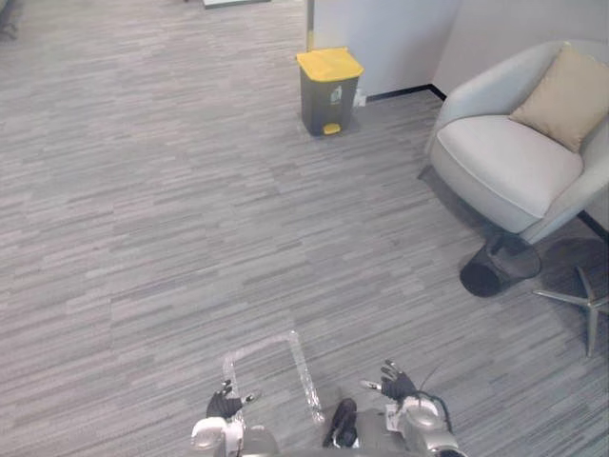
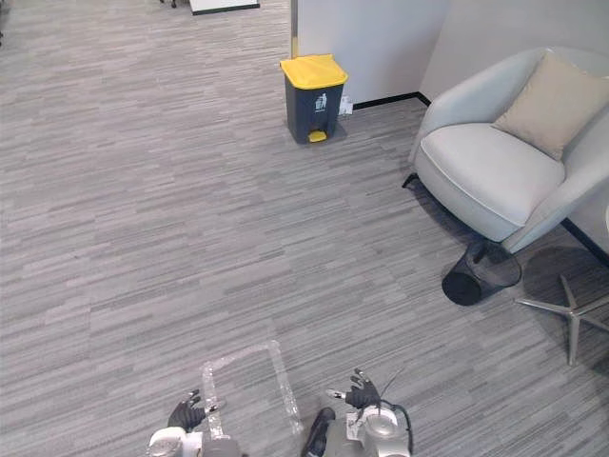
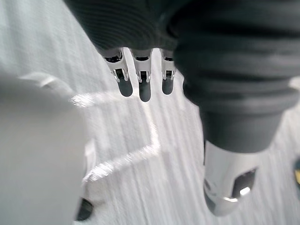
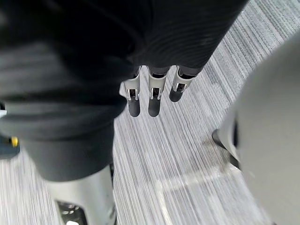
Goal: Organize the slippers on the shoe rack
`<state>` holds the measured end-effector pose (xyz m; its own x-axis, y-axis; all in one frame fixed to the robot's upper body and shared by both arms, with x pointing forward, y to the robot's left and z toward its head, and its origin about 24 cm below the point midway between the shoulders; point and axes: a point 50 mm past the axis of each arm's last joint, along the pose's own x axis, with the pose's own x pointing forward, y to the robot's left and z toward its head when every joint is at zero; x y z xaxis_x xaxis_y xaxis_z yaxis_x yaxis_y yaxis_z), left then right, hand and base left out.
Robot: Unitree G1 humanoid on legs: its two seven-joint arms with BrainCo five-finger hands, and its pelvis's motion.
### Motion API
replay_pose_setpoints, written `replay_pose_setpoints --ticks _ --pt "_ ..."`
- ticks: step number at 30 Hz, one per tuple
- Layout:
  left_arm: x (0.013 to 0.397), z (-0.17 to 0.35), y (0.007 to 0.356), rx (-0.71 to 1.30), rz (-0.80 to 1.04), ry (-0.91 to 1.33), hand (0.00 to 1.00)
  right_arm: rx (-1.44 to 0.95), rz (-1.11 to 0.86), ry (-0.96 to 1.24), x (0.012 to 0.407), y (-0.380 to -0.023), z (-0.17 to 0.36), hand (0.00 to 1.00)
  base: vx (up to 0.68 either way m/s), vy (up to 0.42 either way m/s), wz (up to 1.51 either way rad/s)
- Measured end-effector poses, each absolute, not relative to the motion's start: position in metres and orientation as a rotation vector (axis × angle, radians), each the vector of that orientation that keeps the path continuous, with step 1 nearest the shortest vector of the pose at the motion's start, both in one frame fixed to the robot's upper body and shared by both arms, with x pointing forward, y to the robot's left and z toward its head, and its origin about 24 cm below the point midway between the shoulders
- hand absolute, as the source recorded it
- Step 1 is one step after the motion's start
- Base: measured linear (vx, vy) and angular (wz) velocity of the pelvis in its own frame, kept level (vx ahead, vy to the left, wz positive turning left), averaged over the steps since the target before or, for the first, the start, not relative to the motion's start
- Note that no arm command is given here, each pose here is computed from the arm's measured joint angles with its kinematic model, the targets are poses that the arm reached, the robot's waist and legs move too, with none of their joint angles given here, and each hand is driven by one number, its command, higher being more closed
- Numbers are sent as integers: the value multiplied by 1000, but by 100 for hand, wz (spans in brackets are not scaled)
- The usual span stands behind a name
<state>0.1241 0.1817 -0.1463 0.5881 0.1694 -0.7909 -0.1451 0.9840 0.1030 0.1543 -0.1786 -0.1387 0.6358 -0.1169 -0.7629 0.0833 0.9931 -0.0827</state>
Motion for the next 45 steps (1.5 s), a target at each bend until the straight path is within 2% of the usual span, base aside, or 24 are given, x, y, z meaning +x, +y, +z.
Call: replay_pose_setpoints --ticks 10,15,23,27,45 --pt "122 -146 175 -6 193 916 0 -98 -103 899 150 -188 -140 0 205 185 -148" --pt "117 -147 188 24 206 933 0 -87 -74 917 143 -178 -144 0 124 273 -83" --pt "113 -150 189 31 204 959 0 -89 -58 926 145 -176 -145 0 20 65 -88" --pt "116 -151 186 14 205 963 0 -139 -72 940 141 -190 -146 0 0 -133 -59" --pt "119 -151 178 -15 201 958 0 -64 -186 984 126 -202 -150 0 8 7 -29"
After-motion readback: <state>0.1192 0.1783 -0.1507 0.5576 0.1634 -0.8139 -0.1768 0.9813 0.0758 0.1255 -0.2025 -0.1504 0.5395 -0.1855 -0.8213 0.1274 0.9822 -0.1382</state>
